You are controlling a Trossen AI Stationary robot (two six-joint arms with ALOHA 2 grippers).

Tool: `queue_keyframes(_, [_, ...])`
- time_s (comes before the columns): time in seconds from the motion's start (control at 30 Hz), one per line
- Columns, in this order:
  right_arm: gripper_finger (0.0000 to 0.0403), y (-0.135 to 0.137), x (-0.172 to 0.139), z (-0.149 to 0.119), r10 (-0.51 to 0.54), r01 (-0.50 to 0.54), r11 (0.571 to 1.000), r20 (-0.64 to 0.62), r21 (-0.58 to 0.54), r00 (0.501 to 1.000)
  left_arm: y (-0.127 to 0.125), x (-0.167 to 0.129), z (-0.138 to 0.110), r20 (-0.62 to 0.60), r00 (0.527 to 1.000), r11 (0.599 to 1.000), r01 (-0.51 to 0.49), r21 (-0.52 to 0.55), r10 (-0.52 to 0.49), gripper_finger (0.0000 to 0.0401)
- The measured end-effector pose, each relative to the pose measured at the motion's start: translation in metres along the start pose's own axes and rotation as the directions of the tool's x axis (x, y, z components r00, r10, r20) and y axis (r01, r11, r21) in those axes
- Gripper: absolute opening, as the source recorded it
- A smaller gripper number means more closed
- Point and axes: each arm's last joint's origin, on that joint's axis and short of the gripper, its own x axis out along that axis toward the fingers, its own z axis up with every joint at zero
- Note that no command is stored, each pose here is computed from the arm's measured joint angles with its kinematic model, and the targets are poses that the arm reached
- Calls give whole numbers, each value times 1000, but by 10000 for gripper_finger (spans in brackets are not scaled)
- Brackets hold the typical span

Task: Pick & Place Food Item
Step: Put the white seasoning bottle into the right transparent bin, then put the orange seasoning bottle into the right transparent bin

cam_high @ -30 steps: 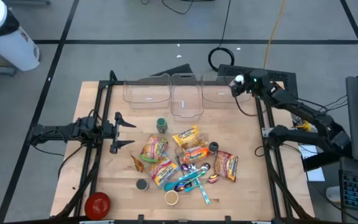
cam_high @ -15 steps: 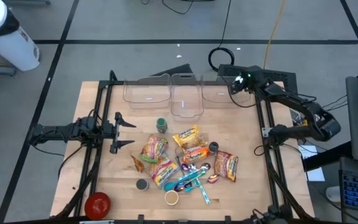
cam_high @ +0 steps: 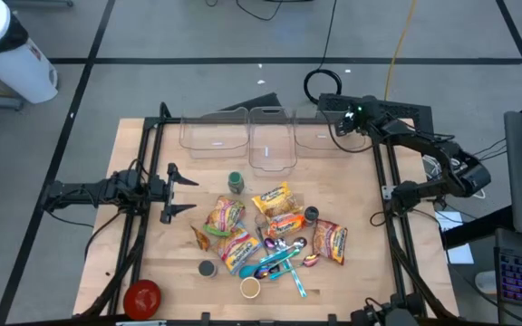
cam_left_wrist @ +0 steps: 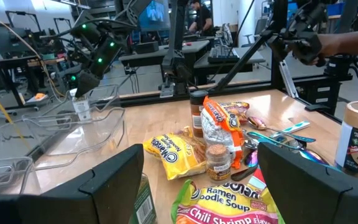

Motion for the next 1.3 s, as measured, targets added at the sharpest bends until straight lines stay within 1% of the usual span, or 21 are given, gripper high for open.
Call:
queue_keyframes(0.1, [211, 0, 0, 0, 2, -2, 1000, 5, 1, 1000, 0, 0, 0, 0, 1000, 1000, 0, 0, 0, 324])
queue_keyframes(0.37, [274, 0, 0, 1, 5, -5, 1000, 13, 7, 1000, 0, 0, 0, 0, 1000, 1000, -1, 0, 1, 324])
queue_keyframes(0.53, [295, -1, -11, 6, 20, -20, 1000, 54, 11, 998, 0, 0, 0, 0, 1000, 1000, -1, 0, 1, 324])
queue_keyframes(0.63, [298, -2, -26, 11, 89, -92, 995, 105, 24, 991, 0, 0, 0, 0, 1000, 1000, 0, 0, 0, 324])
queue_keyframes(0.73, [297, 1, -44, 16, 220, -234, 969, 157, 77, 963, 0, 0, 0, 0, 1000, 1000, 0, 0, 0, 324])
queue_keyframes(0.83, [293, 7, -65, 19, 380, -405, 909, 204, 101, 902, 0, 0, 0, 0, 1000, 1000, -1, 0, 1, 324])
queue_keyframes(0.93, [291, 18, -85, 19, 536, -563, 823, 227, 72, 813, 0, 0, 0, 0, 1000, 1000, 0, 0, 0, 324])
queue_keyframes(1.0, [291, 27, -97, 17, 623, -645, 763, 221, 41, 750, 0, 0, 0, 0, 1000, 1000, 0, 0, 0, 324])
queue_keyframes(1.1, [290, 44, -112, 11, 725, -738, 675, 189, -5, 662, 0, 0, 0, 0, 1000, 1000, 0, 0, 0, 324])
queue_keyframes(1.23, [290, 73, -132, -9, 850, -847, 522, 140, -96, 508, 0, 0, 0, 0, 1000, 1000, 0, 0, 0, 324])
queue_keyframes(1.3, [290, 88, -140, -25, 902, -891, 429, 115, -150, 415, 0, 0, 0, 0, 1000, 1000, 0, 0, 0, 324])
